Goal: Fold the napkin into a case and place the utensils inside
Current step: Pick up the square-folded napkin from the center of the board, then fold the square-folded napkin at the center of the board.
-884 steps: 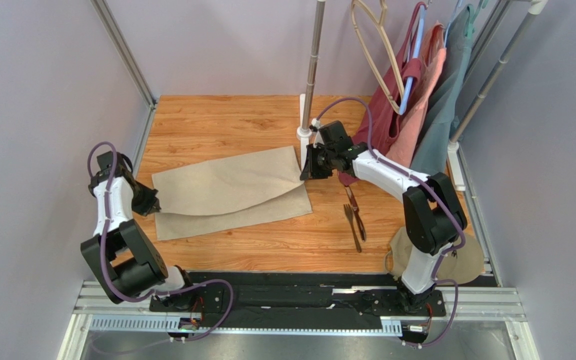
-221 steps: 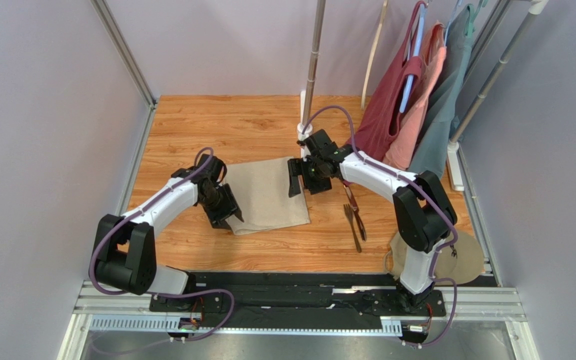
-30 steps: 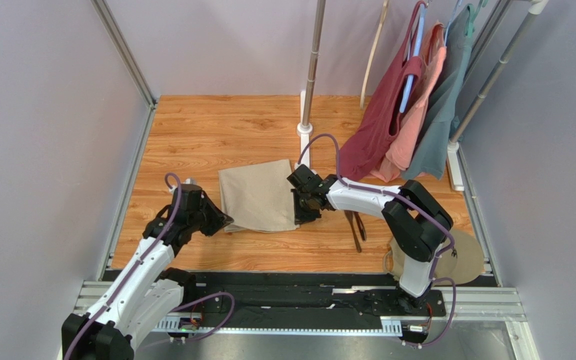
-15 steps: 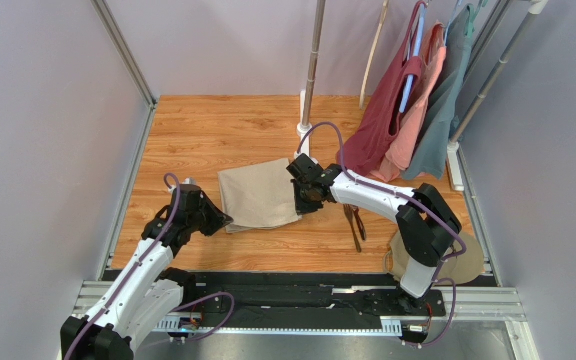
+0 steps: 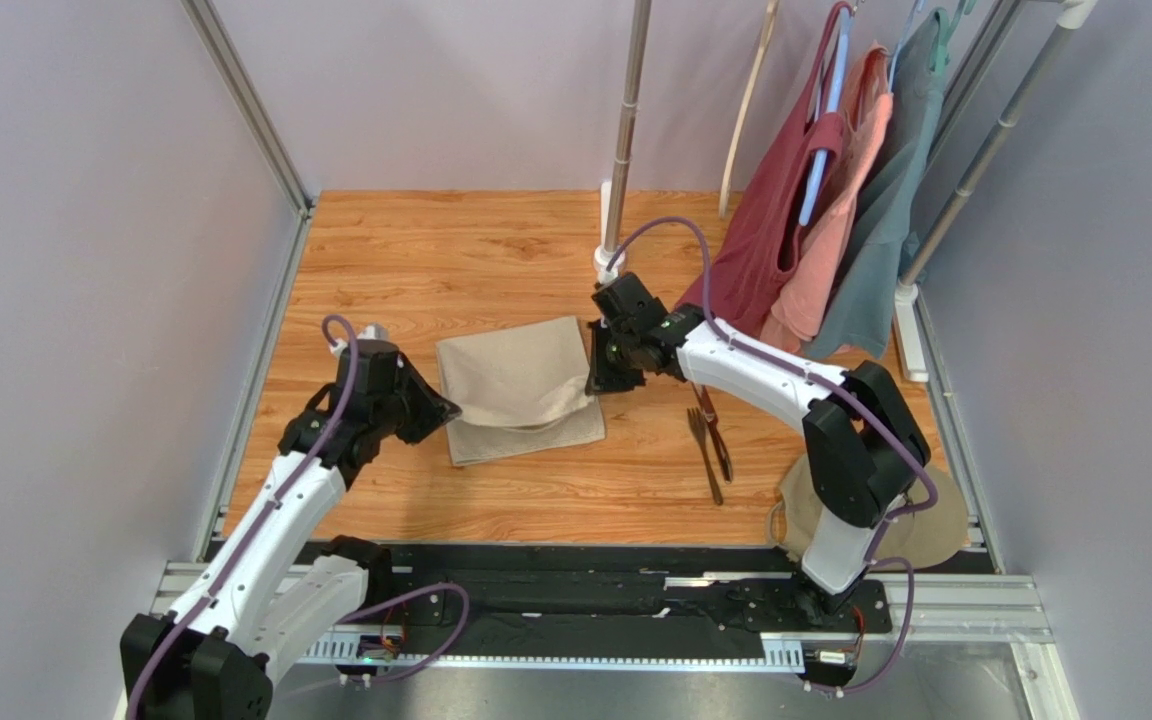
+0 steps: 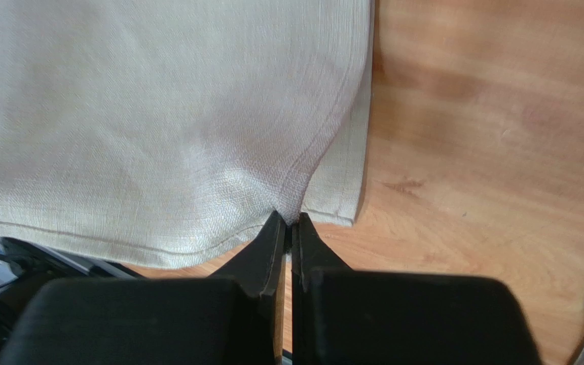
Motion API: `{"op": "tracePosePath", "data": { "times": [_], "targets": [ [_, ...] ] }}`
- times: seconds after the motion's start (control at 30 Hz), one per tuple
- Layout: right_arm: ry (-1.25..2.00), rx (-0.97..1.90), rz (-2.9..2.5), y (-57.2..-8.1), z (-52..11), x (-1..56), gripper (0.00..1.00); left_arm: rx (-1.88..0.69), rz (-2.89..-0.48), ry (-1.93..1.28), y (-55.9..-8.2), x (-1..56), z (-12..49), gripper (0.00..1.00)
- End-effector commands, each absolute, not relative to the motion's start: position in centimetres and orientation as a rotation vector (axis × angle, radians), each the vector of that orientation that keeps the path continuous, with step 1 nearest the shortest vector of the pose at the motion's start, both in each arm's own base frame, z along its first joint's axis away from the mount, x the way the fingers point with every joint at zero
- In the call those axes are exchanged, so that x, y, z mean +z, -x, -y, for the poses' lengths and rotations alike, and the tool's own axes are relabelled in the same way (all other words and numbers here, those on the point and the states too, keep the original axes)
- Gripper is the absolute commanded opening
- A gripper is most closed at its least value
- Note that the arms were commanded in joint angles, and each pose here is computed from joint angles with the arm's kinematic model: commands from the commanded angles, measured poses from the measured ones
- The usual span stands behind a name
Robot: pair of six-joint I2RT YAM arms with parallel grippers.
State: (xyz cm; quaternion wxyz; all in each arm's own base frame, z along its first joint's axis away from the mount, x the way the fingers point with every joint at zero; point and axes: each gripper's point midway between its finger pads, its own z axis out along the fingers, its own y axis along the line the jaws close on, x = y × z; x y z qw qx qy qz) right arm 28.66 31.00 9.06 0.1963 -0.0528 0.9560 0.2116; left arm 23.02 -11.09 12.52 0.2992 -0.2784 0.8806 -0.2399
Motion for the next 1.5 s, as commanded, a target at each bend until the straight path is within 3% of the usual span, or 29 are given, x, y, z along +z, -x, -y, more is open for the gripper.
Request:
{"op": "tracePosePath", "data": {
  "times": [0.0, 0.2, 0.43, 0.8, 1.07, 1.47],
  "targets": [
    [0.153, 0.757, -2.385, -35.7, -33.8, 16.8, 0.00, -0.632, -2.173, 0.648, -27.5, 18.6, 10.2, 0.00],
    [0.158, 0.785, -2.192, -43.2, -35.8, 22.0, 0.00, -0.627, -2.064, 0.637, -34.4, 22.6, 7.7, 0.00],
    [0.203, 0.873, -2.043, -49.1, -39.2, 24.1, 0.00, -0.640, -2.096, 0.601, -42.2, 22.0, 5.8, 0.00],
    [0.162, 0.924, -2.022, -53.0, -40.3, 22.9, 0.00, -0.678, -2.091, 0.450, -49.0, 23.4, 4.7, 0.00],
    [0.143, 0.910, -2.042, -52.7, -38.8, 22.5, 0.00, -0.744, -2.177, 0.283, -49.2, 23.6, 5.9, 0.00],
    [0.162, 0.959, -2.160, -48.0, -37.9, 20.4, 0.00, -0.806, -2.276, 0.351, -43.1, 20.2, 7.0, 0.00]
  ]
}}
